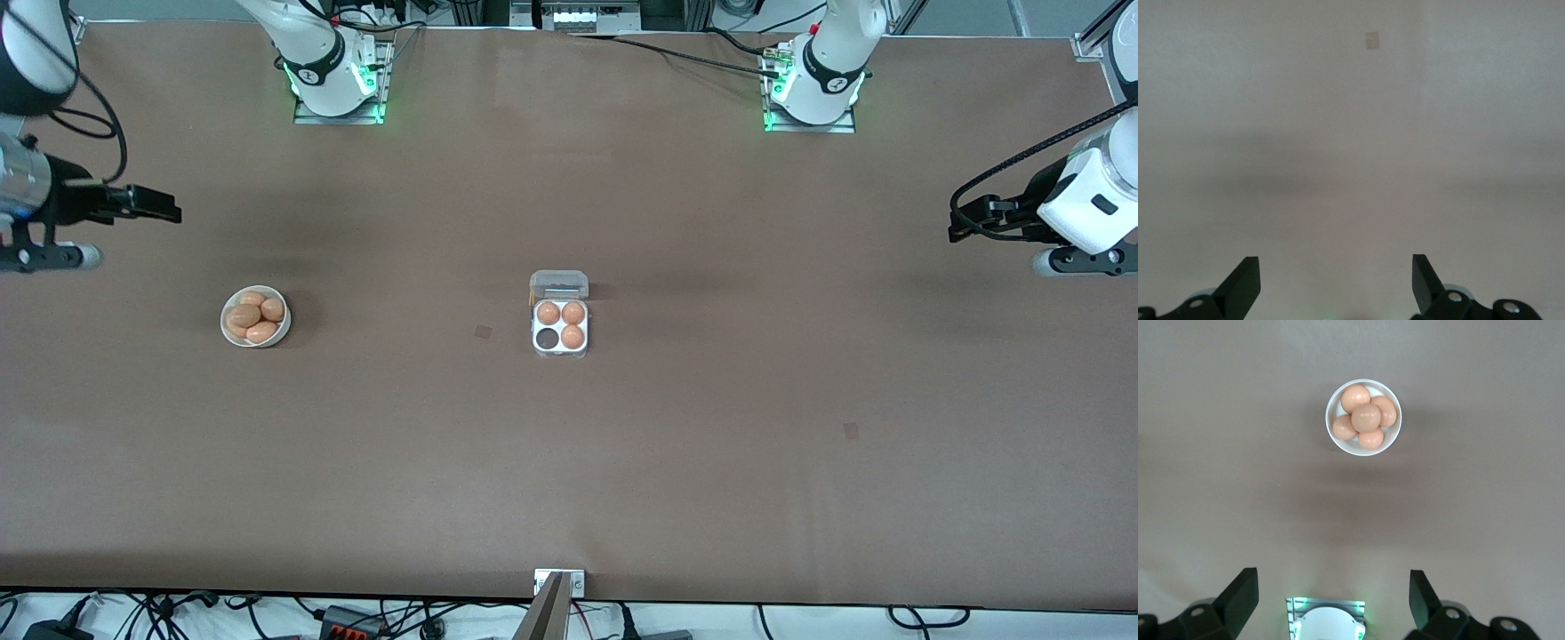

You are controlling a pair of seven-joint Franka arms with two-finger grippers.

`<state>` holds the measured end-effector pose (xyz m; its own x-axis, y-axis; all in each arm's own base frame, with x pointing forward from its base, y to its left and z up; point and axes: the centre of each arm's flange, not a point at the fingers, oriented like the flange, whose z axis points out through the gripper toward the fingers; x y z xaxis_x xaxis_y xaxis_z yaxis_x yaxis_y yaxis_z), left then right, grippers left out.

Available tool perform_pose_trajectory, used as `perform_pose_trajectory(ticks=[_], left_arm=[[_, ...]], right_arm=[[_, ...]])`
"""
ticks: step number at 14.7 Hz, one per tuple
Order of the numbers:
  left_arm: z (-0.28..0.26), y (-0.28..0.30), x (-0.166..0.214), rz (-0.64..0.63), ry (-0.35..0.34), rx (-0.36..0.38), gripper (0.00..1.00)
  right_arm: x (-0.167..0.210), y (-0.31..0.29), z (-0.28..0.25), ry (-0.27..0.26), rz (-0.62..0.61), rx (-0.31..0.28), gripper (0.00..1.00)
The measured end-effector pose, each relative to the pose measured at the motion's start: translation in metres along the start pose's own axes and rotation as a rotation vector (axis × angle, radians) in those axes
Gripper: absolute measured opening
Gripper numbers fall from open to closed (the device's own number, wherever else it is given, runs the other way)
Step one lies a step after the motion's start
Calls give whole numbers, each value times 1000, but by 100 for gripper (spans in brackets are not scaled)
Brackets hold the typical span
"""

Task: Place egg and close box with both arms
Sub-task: 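Lower the right gripper into the white bowl and grasp an egg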

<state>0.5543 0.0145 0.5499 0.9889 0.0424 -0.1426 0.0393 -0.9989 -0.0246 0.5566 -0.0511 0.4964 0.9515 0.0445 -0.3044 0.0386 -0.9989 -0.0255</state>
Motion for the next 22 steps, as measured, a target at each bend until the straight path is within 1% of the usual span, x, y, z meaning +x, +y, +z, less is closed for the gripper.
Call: perform_pose_trajectory(ticks=[4,8,12,15,16,22], left_arm=[[0,0,0,0,0,0,100],[0,0,0,0,0,0,100],[0,0,0,0,0,0,100],[0,0,0,0,0,0,100],[0,0,0,0,0,0,100],[0,0,0,0,0,0,100]], right_arm=[[33,23,55,-84,18,21,100],[75,29,119,-119,14,25,100],[113,27,176,-102,-8,16,100],[131,32,208,-90,-47,-27,100],[134,33,217,-93,-62,-30,100],[137,33,230,-106,-76,-27,100]])
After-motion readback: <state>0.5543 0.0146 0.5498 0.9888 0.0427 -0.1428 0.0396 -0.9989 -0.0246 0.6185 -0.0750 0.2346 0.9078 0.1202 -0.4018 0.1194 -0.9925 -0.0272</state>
